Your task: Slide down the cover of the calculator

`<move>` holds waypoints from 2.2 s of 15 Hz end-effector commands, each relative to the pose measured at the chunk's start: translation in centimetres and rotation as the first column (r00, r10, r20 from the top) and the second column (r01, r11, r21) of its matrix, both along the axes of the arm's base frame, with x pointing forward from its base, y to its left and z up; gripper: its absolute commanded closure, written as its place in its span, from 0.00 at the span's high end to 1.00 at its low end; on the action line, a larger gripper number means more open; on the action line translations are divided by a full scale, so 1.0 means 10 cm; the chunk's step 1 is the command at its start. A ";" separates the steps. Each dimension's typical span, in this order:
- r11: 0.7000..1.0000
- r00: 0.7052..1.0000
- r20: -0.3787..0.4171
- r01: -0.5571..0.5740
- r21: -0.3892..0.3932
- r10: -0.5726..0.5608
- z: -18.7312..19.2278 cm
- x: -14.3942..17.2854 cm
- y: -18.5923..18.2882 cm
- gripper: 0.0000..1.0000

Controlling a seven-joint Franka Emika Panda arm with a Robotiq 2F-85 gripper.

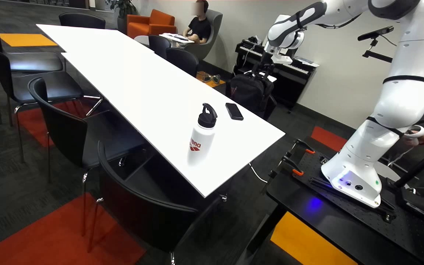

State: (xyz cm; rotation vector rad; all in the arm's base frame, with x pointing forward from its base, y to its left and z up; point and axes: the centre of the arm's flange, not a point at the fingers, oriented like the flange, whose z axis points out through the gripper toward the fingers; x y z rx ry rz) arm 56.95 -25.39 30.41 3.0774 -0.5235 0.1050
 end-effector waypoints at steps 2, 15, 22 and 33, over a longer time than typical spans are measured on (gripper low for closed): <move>0.991 0.992 -0.026 0.126 0.035 -0.125 -0.52 0.67 -0.05 1.00; 0.952 0.949 -0.111 0.301 0.055 -0.294 -1.59 1.28 -0.35 1.00; 0.944 0.939 -0.130 0.327 0.039 -0.320 -1.95 1.39 -0.30 1.00; 0.943 0.933 -0.160 0.332 0.036 -0.322 -2.36 1.41 -0.26 1.00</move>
